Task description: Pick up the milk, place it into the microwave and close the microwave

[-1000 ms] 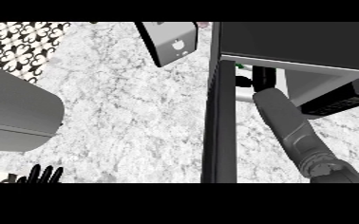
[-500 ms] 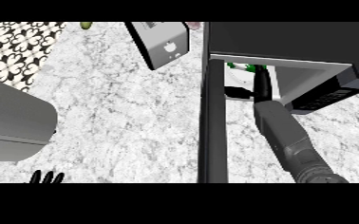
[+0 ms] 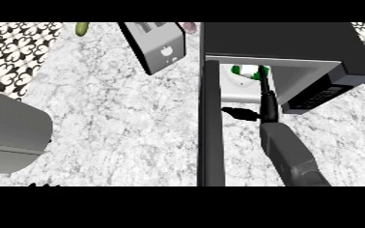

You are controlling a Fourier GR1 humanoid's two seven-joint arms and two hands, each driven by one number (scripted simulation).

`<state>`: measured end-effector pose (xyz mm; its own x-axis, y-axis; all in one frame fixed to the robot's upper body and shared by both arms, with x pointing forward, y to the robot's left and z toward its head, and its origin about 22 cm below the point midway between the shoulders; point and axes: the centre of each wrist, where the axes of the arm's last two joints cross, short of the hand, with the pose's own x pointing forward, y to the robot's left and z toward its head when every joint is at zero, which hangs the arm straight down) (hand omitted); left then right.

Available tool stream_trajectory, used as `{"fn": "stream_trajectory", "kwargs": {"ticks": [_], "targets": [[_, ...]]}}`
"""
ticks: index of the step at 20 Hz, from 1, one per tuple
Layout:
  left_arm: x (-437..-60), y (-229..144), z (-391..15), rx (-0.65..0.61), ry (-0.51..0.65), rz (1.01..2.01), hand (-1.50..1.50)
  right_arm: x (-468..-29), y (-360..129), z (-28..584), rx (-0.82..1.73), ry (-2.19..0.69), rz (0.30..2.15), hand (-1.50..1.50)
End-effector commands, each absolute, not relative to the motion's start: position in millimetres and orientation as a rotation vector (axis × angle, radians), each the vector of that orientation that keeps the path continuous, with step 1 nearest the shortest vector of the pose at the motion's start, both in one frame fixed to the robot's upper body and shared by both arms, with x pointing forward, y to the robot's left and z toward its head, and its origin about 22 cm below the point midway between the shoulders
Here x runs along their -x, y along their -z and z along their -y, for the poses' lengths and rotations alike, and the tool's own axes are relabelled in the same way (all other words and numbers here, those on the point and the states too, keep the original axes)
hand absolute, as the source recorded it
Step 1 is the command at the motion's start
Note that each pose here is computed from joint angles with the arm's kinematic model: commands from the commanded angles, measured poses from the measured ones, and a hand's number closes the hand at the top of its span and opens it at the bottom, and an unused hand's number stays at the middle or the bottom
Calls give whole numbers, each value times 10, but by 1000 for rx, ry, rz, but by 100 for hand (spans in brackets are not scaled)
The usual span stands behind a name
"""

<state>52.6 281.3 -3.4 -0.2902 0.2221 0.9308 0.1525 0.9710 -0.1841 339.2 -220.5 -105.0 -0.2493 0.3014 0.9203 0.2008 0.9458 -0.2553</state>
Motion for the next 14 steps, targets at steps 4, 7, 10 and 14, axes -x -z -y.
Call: {"fn": "stream_trajectory", "kwargs": {"ticks": [4, 7, 10, 14], "targets": [[-465, -66, -2623, 255, -67, 1832, -150, -3106, 1297, 2265, 266, -39, 1852, -150], [-518, -12, -2779, 252, -59, 1826, -150, -2910, 1420, 2394, 172, -37, 1853, -150], [-439, 116, -2683, 293, -21, 1807, -150, -2642, 1581, 2549, 98, -22, 1845, -150], [-649, 144, -2615, 284, 50, 1774, -150, -2496, 1605, 2727, 109, -48, 1833, -150]]}}
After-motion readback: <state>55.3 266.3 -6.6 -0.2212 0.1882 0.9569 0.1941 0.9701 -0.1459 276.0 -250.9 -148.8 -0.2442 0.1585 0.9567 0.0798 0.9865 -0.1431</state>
